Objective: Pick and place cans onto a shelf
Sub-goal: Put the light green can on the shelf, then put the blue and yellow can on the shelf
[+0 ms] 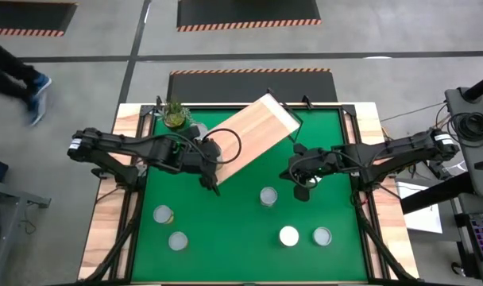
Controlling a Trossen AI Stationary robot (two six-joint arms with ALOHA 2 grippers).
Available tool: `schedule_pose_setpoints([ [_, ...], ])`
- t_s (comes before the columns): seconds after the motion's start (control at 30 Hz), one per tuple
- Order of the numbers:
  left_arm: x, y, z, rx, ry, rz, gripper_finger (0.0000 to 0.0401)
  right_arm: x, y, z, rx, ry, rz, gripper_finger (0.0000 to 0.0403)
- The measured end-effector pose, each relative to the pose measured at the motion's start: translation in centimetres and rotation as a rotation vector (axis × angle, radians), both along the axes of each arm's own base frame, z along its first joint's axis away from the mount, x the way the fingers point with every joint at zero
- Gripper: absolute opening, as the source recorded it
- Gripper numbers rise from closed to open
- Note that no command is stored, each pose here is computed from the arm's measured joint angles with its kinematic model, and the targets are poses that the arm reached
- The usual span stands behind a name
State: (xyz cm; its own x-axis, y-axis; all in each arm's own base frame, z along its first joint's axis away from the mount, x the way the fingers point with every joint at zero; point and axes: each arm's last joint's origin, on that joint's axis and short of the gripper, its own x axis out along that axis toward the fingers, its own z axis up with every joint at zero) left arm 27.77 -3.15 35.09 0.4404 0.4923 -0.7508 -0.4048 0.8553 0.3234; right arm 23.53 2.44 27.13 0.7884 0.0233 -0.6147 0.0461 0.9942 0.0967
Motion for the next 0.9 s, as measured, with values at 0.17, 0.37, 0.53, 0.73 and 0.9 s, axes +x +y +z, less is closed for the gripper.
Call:
schedule_pose_setpoints([
  [0.17,-0.1,0.1,-0.2,-0.009,0.001,0.046,0.0000,0.0,0.0,0.0,-0.012,0.000,-0.011,0.0013],
  [0.37,-0.2,0.2,-0.2,0.008,-0.006,0.088,0.0000,0.0,0.0,-0.1,-0.017,0.001,-0.007,0.0013],
  [0.53,-0.2,0.2,-0.2,0.007,-0.012,0.090,0.0000,0.0,0.0,-0.1,-0.018,0.001,-0.007,0.0013],
  [0.73,-0.2,-0.1,0.6,0.008,-0.049,0.080,0.0000,-0.4,-0.1,0.1,0.015,0.011,-0.040,0.0013],
  [0.9,-0.3,-1.6,0.9,0.053,-0.082,0.006,0.0000,-1.8,-0.5,0.0,0.018,0.089,-0.159,0.0013],
])
